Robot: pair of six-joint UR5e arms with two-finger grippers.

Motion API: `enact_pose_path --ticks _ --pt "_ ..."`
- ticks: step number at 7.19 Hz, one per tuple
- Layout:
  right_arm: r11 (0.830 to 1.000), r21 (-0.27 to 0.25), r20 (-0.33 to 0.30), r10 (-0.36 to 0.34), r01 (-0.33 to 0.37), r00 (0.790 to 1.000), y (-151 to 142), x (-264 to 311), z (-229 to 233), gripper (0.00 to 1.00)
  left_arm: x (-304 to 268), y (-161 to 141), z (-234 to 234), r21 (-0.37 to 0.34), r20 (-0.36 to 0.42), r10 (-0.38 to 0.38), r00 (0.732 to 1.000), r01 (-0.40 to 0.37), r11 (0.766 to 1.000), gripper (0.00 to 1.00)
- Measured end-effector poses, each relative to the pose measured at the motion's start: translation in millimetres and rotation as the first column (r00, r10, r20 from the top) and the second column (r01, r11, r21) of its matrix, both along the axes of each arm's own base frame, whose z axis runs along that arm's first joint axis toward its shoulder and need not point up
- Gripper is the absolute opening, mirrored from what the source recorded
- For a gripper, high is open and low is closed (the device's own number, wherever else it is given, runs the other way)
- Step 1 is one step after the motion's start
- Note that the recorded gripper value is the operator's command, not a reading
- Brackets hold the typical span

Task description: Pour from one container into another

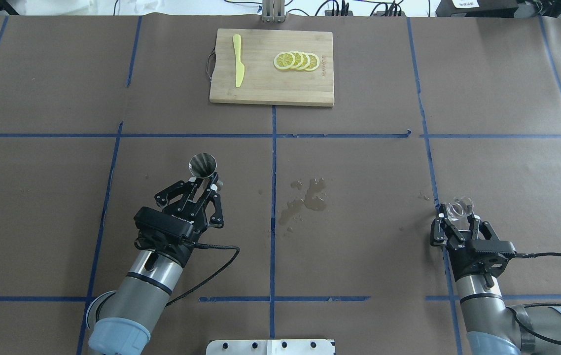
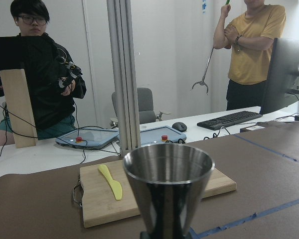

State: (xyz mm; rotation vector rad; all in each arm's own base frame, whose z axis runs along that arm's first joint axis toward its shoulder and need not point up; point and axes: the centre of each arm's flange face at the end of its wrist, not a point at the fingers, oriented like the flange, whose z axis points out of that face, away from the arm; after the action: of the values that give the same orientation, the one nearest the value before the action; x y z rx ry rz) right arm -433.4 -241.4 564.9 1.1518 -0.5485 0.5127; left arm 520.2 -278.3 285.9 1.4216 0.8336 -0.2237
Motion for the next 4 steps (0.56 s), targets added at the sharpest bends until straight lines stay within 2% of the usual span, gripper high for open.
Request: enact_pose_path --ticks 2,4 --pt "1.0 0.001 0.002 0.003 -0.003 1.0 -1.1 1.0 -0.9 0.1 -0.2 0.0 -0.6 0.0 -0.001 0.0 1.0 0.0 1.0 0.0" --pt "1.0 0.004 0.031 0.011 -0.011 0.999 -6.1 3.8 -18.6 0.07 -0.4 0.0 -0.9 0.0 -0.002 0.0 1.0 0.0 1.0 0.0"
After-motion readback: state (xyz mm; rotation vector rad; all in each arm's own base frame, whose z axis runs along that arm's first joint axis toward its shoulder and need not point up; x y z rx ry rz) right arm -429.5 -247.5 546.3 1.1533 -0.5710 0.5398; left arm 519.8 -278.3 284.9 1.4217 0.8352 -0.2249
